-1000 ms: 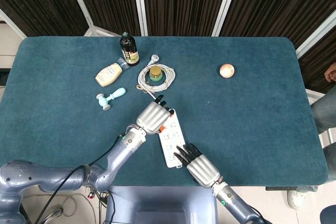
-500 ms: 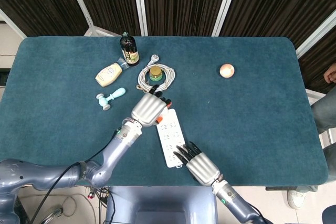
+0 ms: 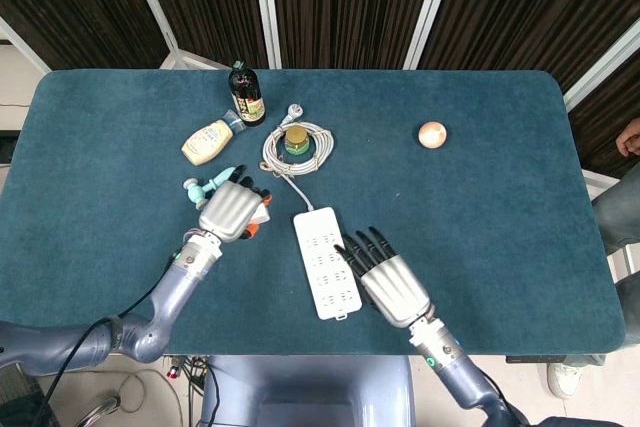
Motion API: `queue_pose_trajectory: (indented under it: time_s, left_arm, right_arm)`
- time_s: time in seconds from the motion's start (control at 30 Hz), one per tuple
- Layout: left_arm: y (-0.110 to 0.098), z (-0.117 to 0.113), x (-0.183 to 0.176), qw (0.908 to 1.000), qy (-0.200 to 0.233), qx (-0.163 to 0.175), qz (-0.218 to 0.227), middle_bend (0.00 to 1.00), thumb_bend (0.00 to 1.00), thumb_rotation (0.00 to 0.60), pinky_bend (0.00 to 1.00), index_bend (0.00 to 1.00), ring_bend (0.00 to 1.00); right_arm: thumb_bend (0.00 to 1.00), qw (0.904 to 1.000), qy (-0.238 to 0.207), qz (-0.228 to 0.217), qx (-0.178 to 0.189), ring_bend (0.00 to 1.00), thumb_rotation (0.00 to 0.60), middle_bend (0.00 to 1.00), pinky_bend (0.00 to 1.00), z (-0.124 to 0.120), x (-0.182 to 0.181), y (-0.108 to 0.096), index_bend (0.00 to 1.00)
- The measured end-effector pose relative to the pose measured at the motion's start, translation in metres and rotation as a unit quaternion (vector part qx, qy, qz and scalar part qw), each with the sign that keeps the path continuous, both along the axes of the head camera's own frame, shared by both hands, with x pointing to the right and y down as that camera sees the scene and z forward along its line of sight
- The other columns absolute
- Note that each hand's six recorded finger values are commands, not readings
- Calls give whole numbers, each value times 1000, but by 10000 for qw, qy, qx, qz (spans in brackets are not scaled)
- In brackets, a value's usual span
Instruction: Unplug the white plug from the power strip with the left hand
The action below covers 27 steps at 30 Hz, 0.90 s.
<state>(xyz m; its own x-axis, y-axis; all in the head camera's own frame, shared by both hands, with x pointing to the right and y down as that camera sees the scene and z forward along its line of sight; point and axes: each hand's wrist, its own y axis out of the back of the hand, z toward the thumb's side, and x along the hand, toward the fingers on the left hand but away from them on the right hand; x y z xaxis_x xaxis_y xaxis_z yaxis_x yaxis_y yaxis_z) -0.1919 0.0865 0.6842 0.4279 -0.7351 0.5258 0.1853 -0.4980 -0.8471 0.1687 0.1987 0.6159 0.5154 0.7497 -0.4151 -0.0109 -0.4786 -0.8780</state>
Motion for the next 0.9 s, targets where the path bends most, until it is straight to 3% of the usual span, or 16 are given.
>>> queue_pose_trajectory:
  time_s: [0.13, 0.23, 0.53, 0.7, 0.9]
  left_arm:
    - [6, 6, -17, 9996, -121, -162, -176, 242, 56, 600, 3, 297, 116]
    - [9, 6, -29, 9990, -154, -223, -350, 207, 49, 600, 0, 242, 103]
    - [17, -15, -66, 9941, 92, -125, -1072, 155, 49, 600, 0, 167, 63]
    - [39, -38, -101, 9898, 183, 29, -1410, 100, 46, 600, 0, 104, 23]
    - [82, -70, -155, 9845, 135, 245, -1730, 34, 10, 600, 0, 16, 0]
  right_arm:
    - [529, 9996, 120, 212, 118, 0, 600, 48, 17, -9, 18, -9, 0]
    - [477, 9989, 204, 378, 190, 0, 600, 29, 4, -16, 33, -13, 0]
    - [473, 9942, 338, 968, 312, 0, 600, 0, 0, -31, 81, -15, 0]
    - [462, 9890, 405, 1381, 328, 0, 600, 0, 0, -40, 116, -8, 0]
    - [319, 9777, 411, 2009, 460, 0, 600, 0, 0, -59, 167, 3, 0]
